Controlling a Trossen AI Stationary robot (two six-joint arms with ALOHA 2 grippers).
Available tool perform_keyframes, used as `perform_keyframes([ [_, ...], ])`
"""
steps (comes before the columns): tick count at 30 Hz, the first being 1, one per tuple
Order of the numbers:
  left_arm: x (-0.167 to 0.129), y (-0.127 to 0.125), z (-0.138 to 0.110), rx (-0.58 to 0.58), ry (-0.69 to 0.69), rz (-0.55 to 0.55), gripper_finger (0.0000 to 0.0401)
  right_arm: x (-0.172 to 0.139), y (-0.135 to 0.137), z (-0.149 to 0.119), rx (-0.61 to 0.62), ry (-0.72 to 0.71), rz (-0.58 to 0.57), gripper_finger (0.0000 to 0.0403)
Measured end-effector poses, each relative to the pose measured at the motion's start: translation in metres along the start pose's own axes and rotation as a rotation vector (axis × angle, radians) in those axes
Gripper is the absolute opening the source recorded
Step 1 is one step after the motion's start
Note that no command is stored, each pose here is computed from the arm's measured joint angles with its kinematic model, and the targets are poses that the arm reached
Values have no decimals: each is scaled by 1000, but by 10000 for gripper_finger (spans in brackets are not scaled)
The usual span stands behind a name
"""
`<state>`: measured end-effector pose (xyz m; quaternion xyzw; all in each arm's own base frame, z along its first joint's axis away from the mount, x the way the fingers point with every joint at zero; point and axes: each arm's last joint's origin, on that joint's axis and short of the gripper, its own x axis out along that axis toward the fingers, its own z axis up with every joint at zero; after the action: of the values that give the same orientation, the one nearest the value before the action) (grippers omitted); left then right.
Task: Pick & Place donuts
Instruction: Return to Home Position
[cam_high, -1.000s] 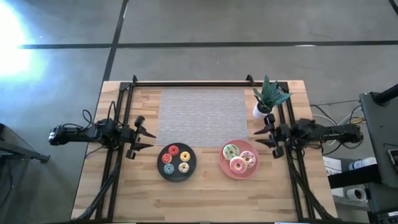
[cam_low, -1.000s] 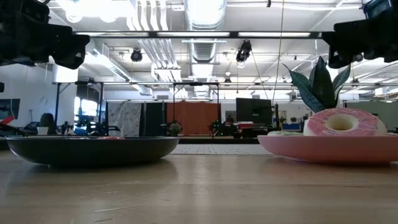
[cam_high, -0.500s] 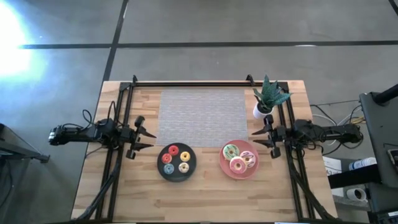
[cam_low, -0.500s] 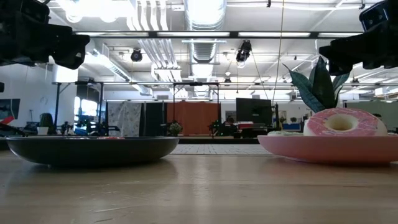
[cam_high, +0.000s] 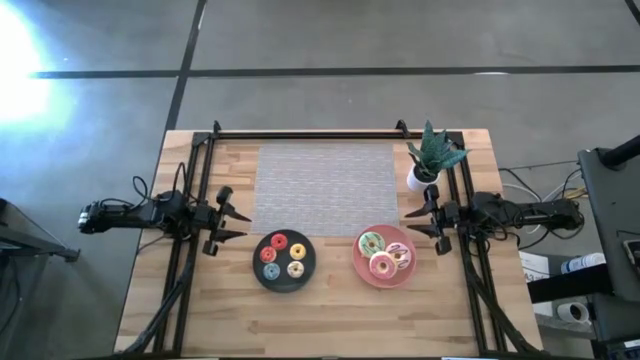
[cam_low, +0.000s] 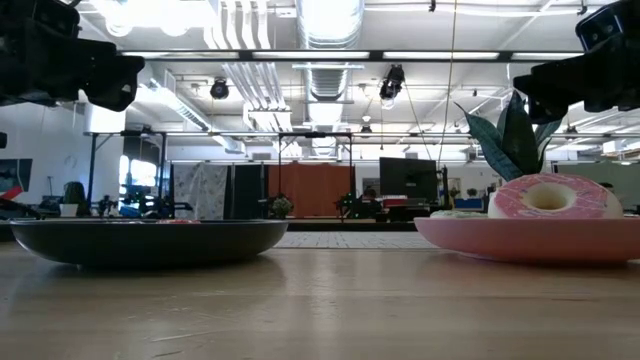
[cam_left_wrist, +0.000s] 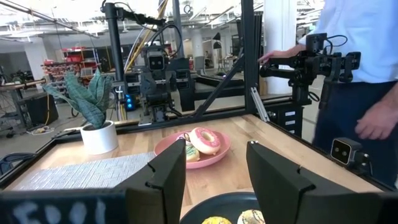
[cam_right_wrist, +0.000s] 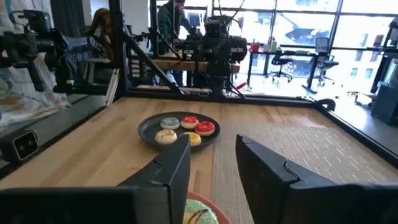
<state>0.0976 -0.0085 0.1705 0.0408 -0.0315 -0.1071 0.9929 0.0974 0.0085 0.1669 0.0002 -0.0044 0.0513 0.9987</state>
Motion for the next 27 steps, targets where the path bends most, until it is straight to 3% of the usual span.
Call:
perform_keyframes([
  [17, 0, 0, 0, 0, 0, 0, 144, 0, 0, 0, 0, -1, 1, 133],
  [27, 0, 0, 0, 0, 0, 0, 144, 0, 0, 0, 0, -1, 1, 120],
])
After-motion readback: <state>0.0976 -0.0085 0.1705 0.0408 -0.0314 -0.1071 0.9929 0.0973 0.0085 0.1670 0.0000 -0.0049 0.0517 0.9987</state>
